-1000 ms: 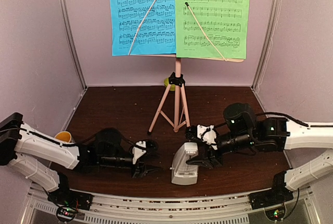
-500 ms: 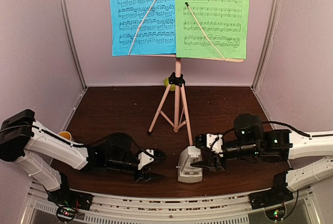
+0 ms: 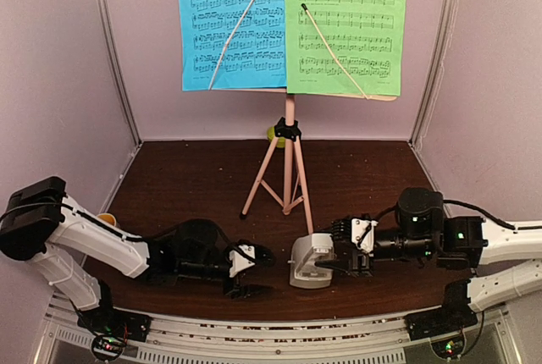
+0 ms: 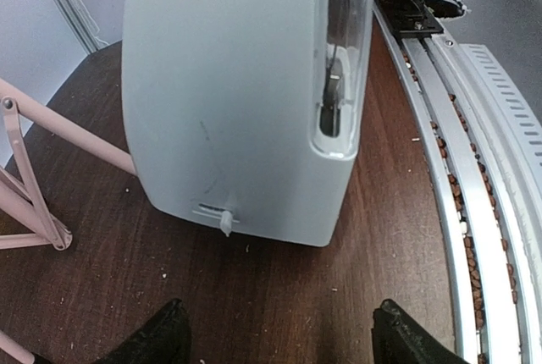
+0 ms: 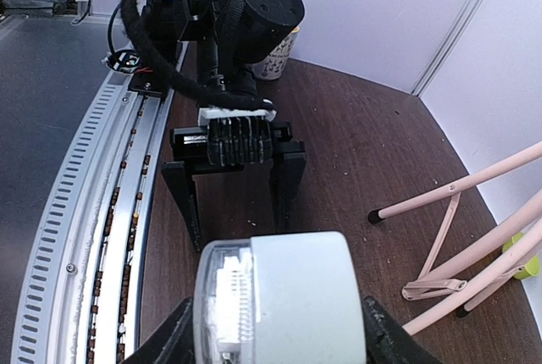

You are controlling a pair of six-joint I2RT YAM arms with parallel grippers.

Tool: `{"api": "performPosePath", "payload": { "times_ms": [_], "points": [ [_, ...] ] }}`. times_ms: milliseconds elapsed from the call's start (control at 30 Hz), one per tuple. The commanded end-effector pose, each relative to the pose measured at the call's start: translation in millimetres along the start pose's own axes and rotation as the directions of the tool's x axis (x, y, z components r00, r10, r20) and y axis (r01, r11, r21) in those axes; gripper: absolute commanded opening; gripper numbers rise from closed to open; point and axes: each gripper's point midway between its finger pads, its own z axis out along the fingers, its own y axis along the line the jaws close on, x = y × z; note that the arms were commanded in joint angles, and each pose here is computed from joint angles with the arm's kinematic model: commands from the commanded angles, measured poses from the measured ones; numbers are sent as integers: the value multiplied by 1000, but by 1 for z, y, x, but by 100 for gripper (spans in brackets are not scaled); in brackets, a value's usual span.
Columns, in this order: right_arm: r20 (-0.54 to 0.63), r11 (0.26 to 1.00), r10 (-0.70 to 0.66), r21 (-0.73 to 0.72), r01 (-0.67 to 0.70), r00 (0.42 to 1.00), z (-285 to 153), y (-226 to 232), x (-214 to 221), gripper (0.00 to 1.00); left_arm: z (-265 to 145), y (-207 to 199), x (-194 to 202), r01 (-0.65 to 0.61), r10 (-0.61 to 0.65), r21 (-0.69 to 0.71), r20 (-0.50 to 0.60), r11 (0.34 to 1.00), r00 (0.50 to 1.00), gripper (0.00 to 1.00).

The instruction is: Set up the instrument practice props

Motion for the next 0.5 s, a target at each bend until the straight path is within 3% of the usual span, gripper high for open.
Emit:
{"api": "performPosePath", "payload": {
  "times_ms": [0,267,467],
  "points": [
    [145,999,-51,22,49,988,0,-8,-45,11,10,3,-12,-86,87,-20,65,996,994,76],
    [83,987,-147,-59,152,986,15,12,-45,9,23,2,1,-173,174,-23,55,985,983,81],
    [62,976,-200,-79,205,978,23,18,-47,8,29,3,1,-215,217,-38,72,976,974,97]
  ]
}}
